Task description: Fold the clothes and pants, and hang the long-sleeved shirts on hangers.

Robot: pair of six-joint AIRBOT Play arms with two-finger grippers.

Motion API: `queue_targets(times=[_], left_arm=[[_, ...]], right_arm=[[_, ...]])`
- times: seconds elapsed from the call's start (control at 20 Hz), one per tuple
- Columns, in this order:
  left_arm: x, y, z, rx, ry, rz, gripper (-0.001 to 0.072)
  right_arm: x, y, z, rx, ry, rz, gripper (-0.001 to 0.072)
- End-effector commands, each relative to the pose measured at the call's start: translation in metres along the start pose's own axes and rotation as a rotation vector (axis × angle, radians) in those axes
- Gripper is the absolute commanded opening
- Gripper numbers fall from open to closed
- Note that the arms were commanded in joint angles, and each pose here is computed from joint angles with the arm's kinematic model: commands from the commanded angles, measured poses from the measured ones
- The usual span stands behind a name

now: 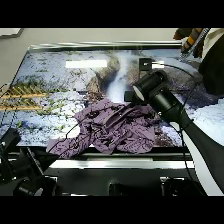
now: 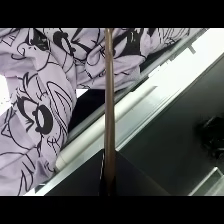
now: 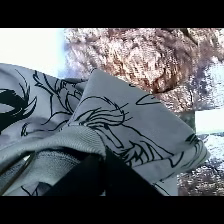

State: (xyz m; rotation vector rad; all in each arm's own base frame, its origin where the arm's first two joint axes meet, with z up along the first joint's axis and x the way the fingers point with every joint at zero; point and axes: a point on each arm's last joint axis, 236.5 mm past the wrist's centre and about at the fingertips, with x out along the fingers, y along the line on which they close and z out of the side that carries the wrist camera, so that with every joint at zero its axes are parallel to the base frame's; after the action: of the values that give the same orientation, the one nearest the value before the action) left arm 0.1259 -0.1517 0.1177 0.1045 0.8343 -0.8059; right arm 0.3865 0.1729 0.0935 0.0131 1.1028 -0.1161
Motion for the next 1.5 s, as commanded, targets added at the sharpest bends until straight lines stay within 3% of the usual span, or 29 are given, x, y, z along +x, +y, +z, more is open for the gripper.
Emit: queue_targets(times=[0.0,0.35,1.0,1.45], left_arm=[[0.009,0.007,0.007,0.038,-0.014,0.009,0.0019],[0.025,0.009,0.009,0.134,0.030,-0.028,0.0019],[0.063,0.038,0.059,0.228,-0.082,0.006,0.0021],[0.084,0.041,0.075,0.258,-0.114,-0.027,0.0021]], right_arm=[[-0.001,0.005,-0.001,0.005,0.003,0.022,0.0042],[-0.007,0.006,0.011,0.001,-0.051,0.040,0.0042],[-0.083,0.019,0.055,0.052,-0.296,0.256,0.0042],[-0.117,0.028,0.071,0.087,-0.345,0.340,0.0042]])
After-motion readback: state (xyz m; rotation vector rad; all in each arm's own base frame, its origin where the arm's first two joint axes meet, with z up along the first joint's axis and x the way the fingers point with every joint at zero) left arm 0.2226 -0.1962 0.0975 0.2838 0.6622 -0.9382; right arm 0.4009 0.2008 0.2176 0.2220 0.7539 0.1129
